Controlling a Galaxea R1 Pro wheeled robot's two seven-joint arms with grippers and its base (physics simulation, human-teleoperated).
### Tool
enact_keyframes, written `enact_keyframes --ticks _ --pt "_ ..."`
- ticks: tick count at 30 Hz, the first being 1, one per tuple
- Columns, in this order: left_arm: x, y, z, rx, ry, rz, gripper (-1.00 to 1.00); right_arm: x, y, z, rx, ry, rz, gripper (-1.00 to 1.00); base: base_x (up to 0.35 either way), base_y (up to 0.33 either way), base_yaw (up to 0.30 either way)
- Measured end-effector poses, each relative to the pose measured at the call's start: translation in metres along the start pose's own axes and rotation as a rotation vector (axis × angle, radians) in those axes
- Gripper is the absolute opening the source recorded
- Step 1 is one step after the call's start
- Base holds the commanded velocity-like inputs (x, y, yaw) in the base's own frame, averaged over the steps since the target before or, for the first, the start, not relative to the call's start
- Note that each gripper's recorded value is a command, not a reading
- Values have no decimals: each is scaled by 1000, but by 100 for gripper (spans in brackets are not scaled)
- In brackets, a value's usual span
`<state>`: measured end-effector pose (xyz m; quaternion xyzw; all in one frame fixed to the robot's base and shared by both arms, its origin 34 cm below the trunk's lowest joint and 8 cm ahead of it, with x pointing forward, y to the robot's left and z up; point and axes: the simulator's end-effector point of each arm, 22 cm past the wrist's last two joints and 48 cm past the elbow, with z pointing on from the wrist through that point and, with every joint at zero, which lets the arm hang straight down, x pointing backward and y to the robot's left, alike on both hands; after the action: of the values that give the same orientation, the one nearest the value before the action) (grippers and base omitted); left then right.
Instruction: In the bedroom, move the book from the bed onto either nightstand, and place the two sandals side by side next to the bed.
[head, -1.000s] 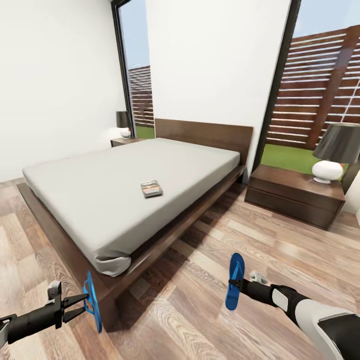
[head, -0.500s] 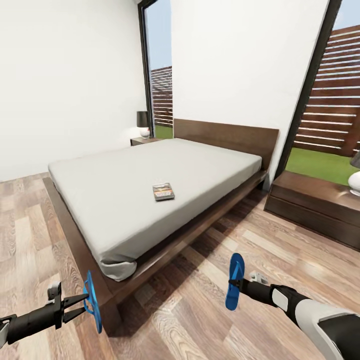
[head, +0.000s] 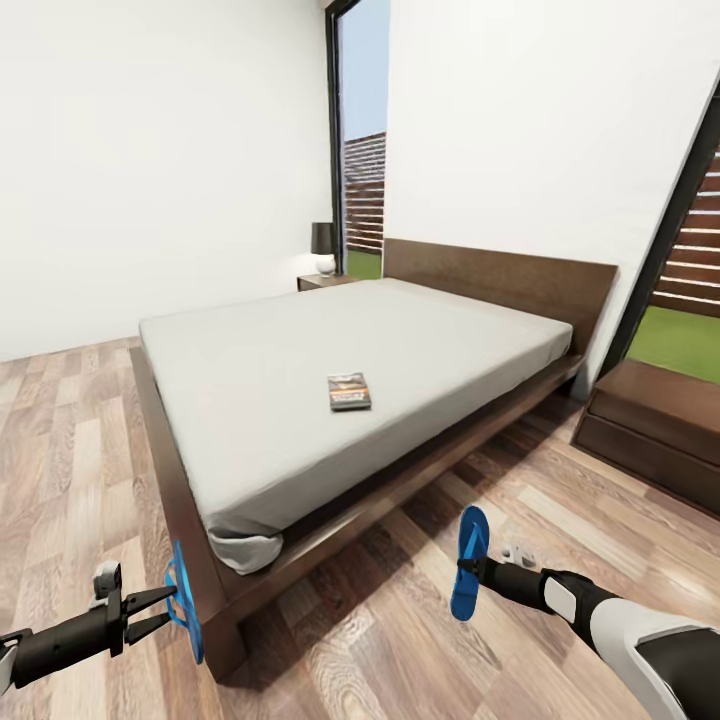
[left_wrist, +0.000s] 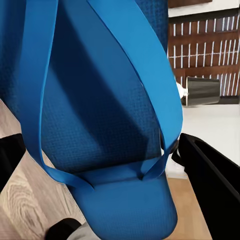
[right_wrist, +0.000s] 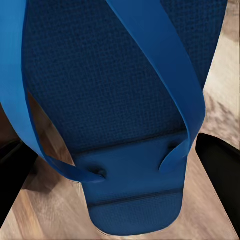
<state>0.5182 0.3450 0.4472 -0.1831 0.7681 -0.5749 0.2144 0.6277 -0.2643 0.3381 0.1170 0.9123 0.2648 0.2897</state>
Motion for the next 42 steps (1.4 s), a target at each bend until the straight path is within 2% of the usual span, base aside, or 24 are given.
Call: enact_keyframes --ticks 18,27,42 --pt "0 0 0 0 0 0 -100 0 0 0 -1 -1 2 -100 66 -149 20" --pt "0 0 0 0 0 0 -100 0 0 0 -1 -1 2 -100 1 -20 35" --pt "0 0 0 0 0 -1 -100 0 0 0 -1 -1 2 -100 0 -1 153"
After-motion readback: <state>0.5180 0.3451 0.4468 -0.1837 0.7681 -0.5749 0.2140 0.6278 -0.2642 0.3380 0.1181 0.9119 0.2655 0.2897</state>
